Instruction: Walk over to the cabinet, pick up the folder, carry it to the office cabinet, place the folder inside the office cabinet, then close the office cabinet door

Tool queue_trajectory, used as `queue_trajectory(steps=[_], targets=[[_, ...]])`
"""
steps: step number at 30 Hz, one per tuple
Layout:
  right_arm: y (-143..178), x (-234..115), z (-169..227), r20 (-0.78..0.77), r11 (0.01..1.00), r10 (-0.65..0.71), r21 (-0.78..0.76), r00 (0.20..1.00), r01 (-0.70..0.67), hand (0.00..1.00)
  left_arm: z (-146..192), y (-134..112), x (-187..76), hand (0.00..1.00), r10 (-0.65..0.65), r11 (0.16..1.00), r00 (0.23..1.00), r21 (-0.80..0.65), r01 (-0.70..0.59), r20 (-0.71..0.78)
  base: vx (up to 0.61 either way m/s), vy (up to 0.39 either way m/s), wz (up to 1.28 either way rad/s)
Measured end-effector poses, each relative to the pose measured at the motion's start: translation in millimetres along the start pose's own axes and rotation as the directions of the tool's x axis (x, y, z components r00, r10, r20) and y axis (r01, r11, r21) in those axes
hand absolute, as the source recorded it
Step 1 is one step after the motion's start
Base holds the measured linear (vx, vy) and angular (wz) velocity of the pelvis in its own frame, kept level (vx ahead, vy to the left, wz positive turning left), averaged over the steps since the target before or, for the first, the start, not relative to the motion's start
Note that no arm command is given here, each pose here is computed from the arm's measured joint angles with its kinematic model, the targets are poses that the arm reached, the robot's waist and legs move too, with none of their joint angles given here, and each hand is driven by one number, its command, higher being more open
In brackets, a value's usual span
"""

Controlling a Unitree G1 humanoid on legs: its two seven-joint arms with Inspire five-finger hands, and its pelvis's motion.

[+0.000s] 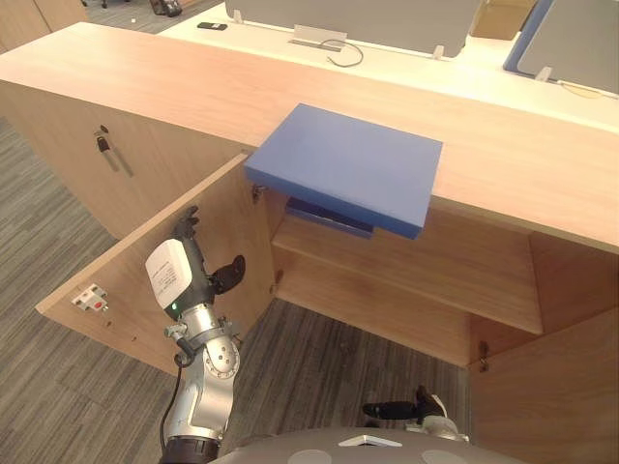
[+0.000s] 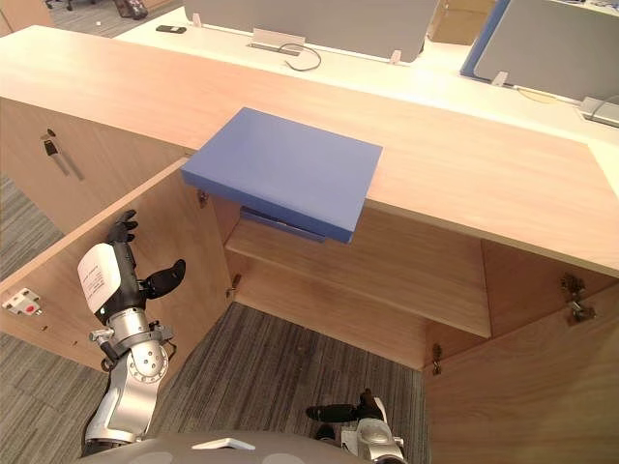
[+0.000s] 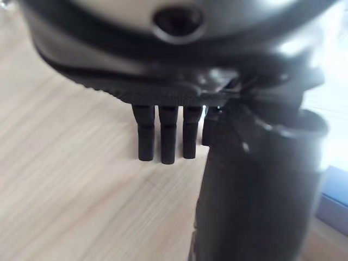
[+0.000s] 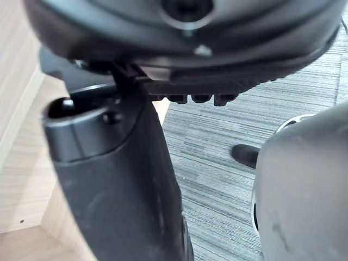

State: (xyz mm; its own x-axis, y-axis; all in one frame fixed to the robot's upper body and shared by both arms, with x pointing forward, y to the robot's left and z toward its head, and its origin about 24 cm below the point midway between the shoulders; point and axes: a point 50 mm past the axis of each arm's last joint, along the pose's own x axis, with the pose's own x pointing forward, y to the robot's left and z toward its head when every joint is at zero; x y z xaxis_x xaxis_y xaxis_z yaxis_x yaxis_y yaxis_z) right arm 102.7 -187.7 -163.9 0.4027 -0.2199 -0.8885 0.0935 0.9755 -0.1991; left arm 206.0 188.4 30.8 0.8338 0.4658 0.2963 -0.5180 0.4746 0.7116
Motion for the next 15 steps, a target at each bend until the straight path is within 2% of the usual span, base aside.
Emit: queue_trajectory(steps=[6,15], targets=[[1,1,3,0.013,1.000,0.011,-0.021,1.000,-0.011,1.00,1,7,4,1.00,0.021,0.999,0.999,0.035,-0.023,0.034,-0.06,-0.026,-0.06],[1,1,3,0.016,0.999,0.027,-0.042,1.000,-0.027,1.00,19,23,9,1.00,0.091,0.996,0.989,-0.035,-0.087,0.119,-0.03,-0.007,0.02]])
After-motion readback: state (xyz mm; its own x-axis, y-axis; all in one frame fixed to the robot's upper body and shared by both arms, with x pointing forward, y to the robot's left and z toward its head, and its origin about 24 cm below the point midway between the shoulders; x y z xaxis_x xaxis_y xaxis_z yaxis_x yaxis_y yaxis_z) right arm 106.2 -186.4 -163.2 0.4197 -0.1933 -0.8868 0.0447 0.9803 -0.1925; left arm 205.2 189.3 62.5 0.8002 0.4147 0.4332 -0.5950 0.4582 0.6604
